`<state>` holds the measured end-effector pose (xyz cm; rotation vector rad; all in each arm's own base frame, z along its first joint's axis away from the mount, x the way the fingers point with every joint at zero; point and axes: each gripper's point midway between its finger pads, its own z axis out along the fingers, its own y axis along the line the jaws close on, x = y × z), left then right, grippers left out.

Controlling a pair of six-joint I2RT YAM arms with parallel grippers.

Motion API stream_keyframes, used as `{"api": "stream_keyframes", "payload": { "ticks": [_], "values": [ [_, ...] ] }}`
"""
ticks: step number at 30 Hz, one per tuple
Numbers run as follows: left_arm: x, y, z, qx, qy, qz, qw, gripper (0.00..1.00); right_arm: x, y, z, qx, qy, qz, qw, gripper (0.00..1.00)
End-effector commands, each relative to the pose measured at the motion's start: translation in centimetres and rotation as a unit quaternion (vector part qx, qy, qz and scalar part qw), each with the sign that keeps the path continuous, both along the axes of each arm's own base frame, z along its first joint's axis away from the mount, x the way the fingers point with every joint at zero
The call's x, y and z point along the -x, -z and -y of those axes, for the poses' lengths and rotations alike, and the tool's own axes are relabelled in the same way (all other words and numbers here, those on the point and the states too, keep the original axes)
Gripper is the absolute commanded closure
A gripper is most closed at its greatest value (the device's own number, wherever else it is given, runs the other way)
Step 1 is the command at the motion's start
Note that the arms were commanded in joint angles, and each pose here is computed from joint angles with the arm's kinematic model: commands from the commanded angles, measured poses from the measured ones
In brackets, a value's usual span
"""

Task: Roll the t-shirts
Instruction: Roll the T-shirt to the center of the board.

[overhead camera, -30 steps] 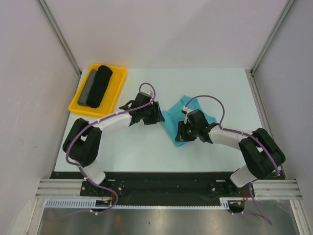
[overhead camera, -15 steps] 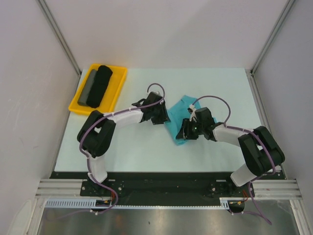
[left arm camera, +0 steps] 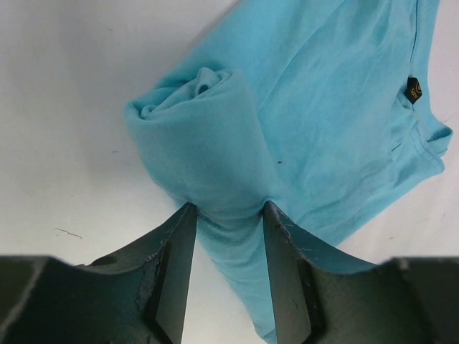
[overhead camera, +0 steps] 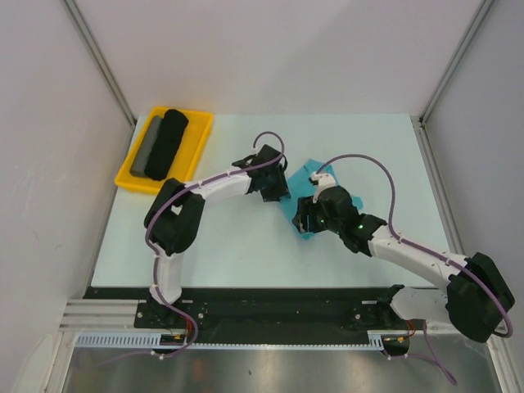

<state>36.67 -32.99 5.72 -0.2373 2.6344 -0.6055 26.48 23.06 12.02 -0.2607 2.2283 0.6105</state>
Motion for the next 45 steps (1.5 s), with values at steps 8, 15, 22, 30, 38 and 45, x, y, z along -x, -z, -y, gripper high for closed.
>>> {"api": "stream_keyframes", "payload": {
  "ticks": [8,15,22,30,38,45],
  "values": [
    [-1.6,-1.6,2.6,0.011,-0.009,0.003,1.000,0.53,-1.4,2.7,-0.5,0.255,0.018,0.102,0.961,0.39],
    [-1.8,-1.5,3.5,0.022,0.001,0.002,1.000,0.51,-2.2,5.2,0.8,0.289,0.038,0.073,0.954,0.43],
    [-1.8,-4.0,2.7,0.032,0.011,0.022,0.999,0.34,-3.9,6.2,2.4,0.213,0.048,0.007,0.976,0.50],
    [0.0,-4.9,0.8,0.074,0.005,0.029,0.997,0.31,-4.2,7.1,1.7,0.067,0.012,-0.084,0.994,0.55],
    [0.0,-3.6,1.4,0.121,-0.014,0.037,0.992,0.30,-3.5,8.2,1.0,-0.014,-0.009,-0.151,0.988,0.57],
    [-1.1,-1.8,2.1,0.164,-0.044,0.064,0.983,0.32,-3.3,9.4,1.7,-0.085,0.006,-0.223,0.971,0.58]
  ]
}}
